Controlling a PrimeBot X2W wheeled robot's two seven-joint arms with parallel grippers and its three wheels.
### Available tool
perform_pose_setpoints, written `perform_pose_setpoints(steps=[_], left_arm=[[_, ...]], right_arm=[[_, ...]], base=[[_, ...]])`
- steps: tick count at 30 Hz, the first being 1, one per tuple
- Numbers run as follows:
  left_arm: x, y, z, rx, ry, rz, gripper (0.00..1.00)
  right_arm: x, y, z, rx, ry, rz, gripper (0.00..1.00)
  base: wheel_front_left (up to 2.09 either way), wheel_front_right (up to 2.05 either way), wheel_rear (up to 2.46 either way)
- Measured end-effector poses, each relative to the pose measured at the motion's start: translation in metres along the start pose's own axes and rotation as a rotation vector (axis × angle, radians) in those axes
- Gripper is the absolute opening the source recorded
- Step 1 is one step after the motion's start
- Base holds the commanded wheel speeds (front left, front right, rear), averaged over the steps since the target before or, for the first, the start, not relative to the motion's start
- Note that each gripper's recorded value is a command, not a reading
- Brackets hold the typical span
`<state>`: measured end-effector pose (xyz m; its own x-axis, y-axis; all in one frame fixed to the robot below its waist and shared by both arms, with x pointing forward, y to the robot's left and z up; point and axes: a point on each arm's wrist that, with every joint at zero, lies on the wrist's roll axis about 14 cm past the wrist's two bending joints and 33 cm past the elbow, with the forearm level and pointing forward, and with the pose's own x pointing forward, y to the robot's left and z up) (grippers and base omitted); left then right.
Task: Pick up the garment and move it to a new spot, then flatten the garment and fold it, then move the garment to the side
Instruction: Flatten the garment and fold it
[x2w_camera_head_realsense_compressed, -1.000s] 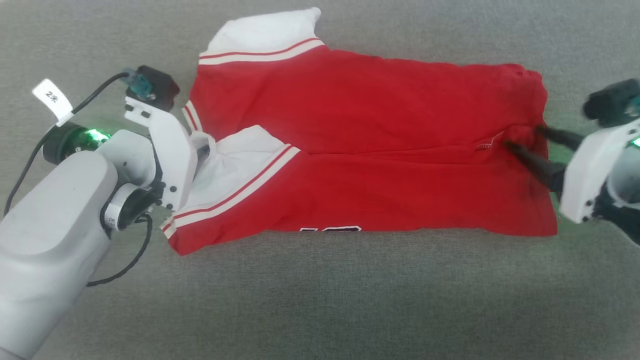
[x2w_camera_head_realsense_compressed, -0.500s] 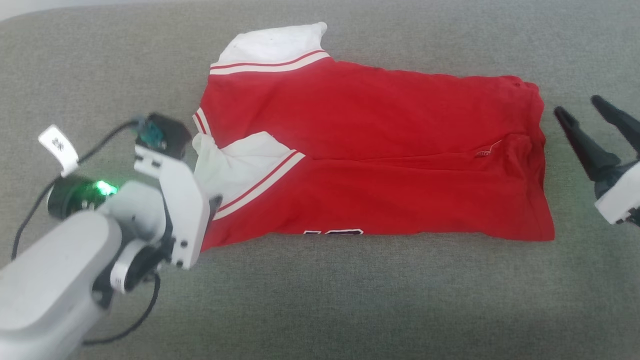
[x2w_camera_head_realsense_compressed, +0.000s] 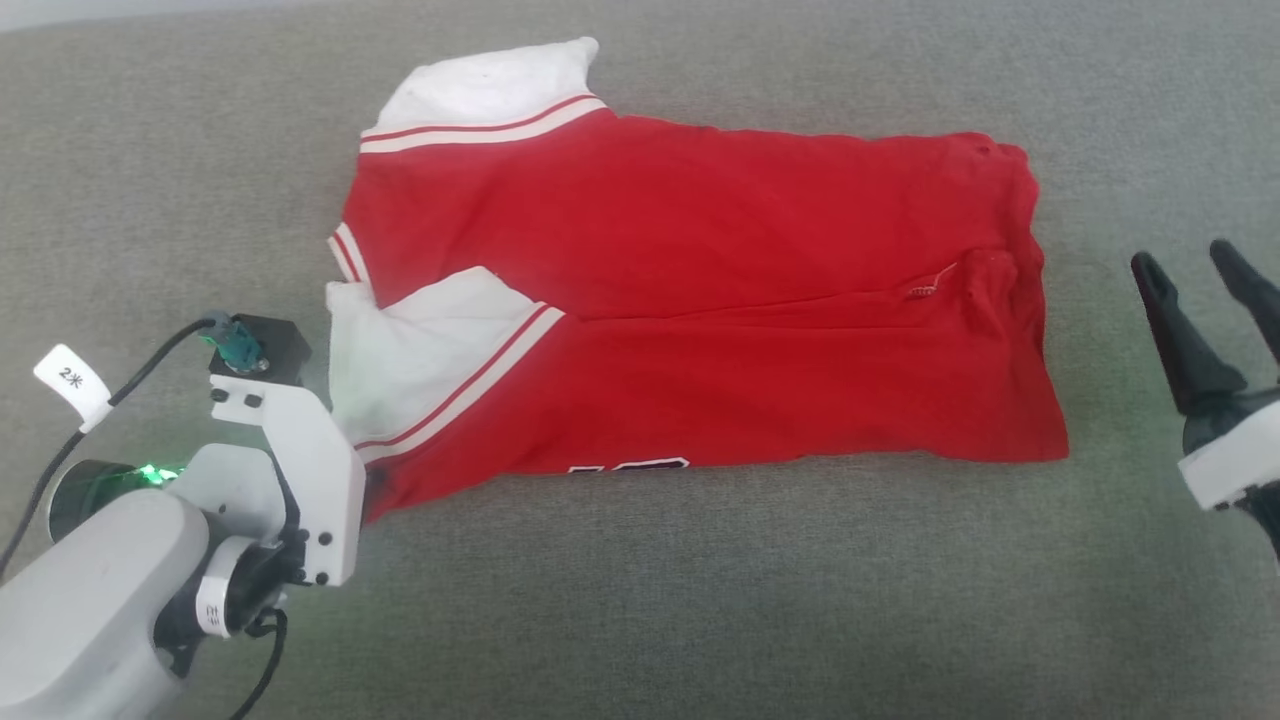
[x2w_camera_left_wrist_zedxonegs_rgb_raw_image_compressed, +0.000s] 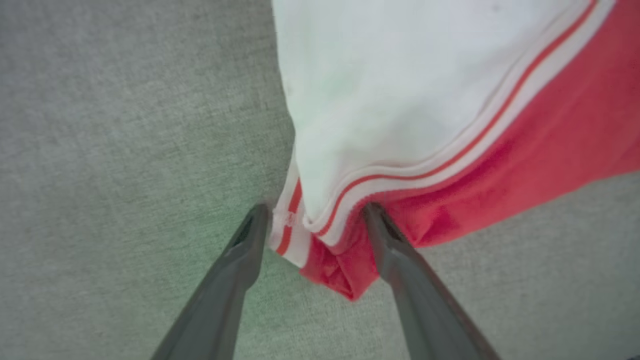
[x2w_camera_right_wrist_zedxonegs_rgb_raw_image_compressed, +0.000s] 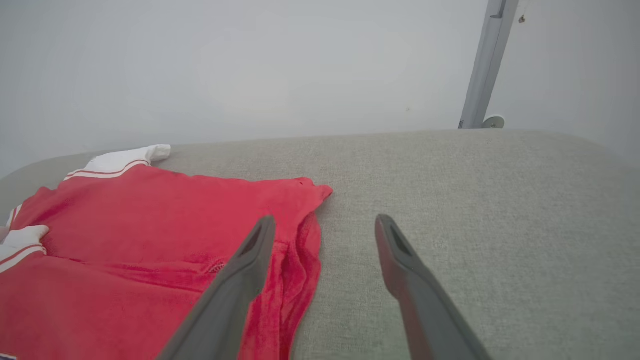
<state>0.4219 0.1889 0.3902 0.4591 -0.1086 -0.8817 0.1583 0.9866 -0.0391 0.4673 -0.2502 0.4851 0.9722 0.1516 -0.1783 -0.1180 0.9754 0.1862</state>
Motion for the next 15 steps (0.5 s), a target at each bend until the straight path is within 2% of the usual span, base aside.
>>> perform_pose_setpoints(steps=[5,6,7,15], left_arm=[[0.013,0.000,-0.005,-0.054,0.045,-0.012,1.00],[0.015,-0.001,-0.007,-0.058,0.054,-0.015,0.34],[0.016,-0.001,-0.008,-0.050,0.062,-0.019,0.00],[0.016,-0.002,-0.006,-0.074,0.038,-0.035,0.00]], right_arm=[[-0.012,-0.003,-0.012,0.020,0.062,-0.031,1.00],[-0.014,-0.002,-0.016,0.024,0.080,-0.031,1.00],[-0.016,-0.001,-0.018,0.029,0.096,-0.033,1.00],[-0.025,0.012,-0.055,0.090,0.305,-0.001,1.00]], base=[[0.00,0.00,0.00],[0.00,0.00,0.00],[0.00,0.00,0.00],[0.00,0.00,0.00]])
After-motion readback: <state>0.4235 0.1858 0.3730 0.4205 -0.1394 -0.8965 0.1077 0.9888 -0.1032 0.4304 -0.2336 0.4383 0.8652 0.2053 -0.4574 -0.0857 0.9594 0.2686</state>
